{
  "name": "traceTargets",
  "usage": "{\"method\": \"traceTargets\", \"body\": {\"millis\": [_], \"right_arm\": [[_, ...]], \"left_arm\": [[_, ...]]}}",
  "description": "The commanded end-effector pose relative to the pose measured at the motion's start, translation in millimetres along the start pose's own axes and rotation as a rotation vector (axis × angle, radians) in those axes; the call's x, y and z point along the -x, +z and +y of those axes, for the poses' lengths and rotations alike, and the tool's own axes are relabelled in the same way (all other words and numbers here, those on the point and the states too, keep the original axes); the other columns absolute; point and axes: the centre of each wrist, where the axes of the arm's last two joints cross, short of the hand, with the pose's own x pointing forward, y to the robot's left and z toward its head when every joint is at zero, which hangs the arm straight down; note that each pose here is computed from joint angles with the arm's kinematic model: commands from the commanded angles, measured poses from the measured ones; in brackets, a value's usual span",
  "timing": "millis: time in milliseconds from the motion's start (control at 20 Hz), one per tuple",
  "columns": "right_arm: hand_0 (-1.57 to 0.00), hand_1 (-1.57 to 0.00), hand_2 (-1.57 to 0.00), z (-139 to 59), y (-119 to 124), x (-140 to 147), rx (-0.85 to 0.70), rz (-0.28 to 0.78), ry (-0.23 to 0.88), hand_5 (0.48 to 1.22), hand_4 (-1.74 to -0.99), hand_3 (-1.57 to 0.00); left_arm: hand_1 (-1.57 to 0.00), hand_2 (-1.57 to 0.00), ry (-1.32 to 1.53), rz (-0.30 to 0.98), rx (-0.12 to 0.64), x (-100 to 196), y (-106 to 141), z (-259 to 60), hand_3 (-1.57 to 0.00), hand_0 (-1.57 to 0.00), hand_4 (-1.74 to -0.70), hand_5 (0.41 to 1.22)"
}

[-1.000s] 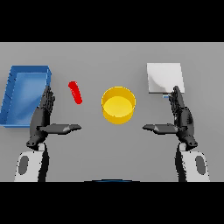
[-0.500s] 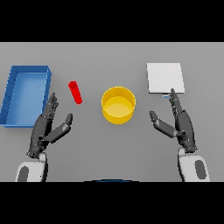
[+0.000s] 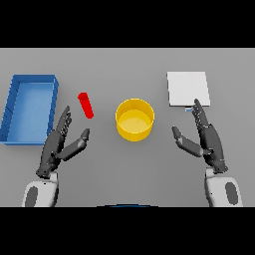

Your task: Pick up the red beaker and tilt it to pour out 1 green nut into yellow bowl. Pick up the yellow bowl and place it on the metallic measuring scale.

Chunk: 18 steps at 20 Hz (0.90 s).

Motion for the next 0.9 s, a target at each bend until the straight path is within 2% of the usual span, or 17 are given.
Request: {"method": "traceTargets", "body": {"millis": [0, 400, 450, 850], "right_arm": [[0.00, 0.00, 0.00, -1.9, -1.5, 1.0, 0.001, 0.008, 0.008, 0.624, -1.292, 0.00], [0.00, 0.00, 0.00, -5.0, -1.5, 1.7, 0.004, 0.001, 0.008, 0.618, -1.293, 0.00], [0.00, 0.00, 0.00, -9.9, -2.0, 1.5, 0.012, -0.004, 0.015, 0.622, -1.295, 0.00], [0.00, 0.00, 0.00, -6.2, -3.1, 0.2, 0.013, 0.023, 0.030, 0.638, -1.300, 0.00]], "left_arm": [[0.00, 0.00, -0.011, 0.007, -0.009, 1.3, -7.9, 1.7, 0.00, 0.00, -1.19, 0.658], [0.00, 0.00, -0.048, 0.024, -0.037, 11.6, -70.6, 2.7, 0.00, 0.00, -1.21, 0.646], [0.00, 0.00, -0.042, 0.016, -0.026, 12.5, -75.9, -0.5, 0.00, 0.00, -1.22, 0.644], [0.00, 0.00, -0.097, -0.001, -0.028, 18.7, -112.5, -10.4, 0.00, 0.00, -1.23, 0.647]]}}
